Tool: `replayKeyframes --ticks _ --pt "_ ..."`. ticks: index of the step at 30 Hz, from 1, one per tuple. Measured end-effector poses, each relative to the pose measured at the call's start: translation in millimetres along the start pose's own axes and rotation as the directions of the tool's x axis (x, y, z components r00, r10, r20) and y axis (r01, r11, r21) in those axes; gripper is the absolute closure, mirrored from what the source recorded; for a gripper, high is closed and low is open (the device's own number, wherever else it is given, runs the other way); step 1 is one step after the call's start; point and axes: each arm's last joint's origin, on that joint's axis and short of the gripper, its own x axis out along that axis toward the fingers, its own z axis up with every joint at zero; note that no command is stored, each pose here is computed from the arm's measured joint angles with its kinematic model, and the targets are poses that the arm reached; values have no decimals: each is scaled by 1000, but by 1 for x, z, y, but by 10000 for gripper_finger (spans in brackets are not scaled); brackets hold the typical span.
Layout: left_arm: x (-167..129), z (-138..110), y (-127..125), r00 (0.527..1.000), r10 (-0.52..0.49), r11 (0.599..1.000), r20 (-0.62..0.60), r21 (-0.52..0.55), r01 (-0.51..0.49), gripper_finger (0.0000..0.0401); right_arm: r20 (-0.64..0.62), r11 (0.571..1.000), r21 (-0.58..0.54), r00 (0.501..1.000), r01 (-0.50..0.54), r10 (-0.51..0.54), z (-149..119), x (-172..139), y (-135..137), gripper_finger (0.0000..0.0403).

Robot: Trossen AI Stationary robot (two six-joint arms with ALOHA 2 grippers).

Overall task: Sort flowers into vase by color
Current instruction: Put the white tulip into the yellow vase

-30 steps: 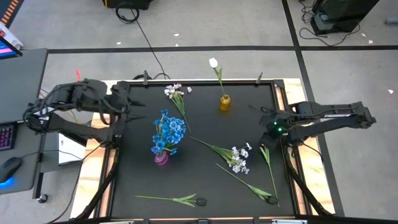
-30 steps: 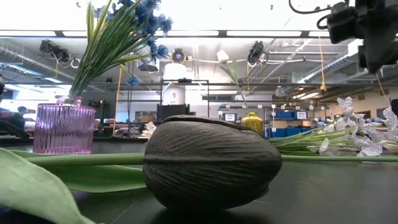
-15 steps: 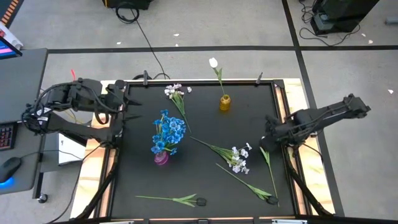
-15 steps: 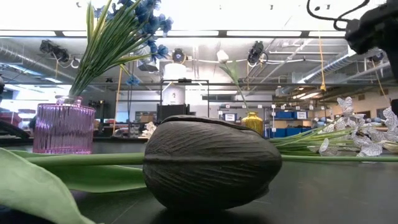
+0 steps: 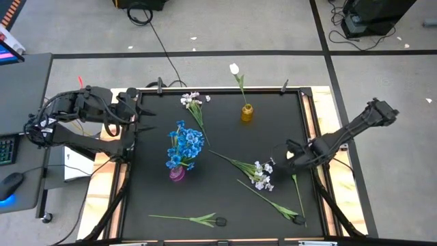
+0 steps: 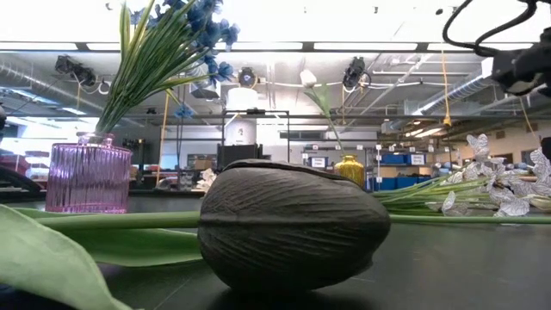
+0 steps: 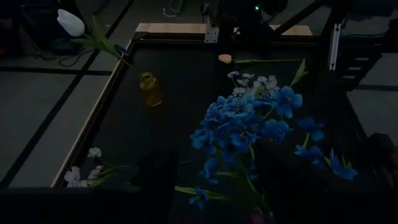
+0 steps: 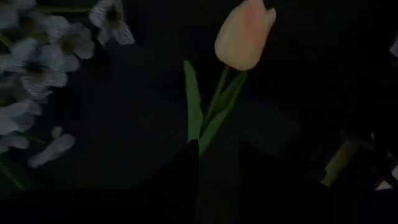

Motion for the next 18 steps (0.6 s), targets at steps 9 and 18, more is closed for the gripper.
replayKeyframes --ticks 9,18 --pt "0 0 0 1000 0 1000 0 0 0 184 8 998 28 998 56 -57 -15 15 14 283" --pt "0 0 0 1000 0 1000 0 -1 0 184 7 996 55 997 75 -76 -33 31 28 283"
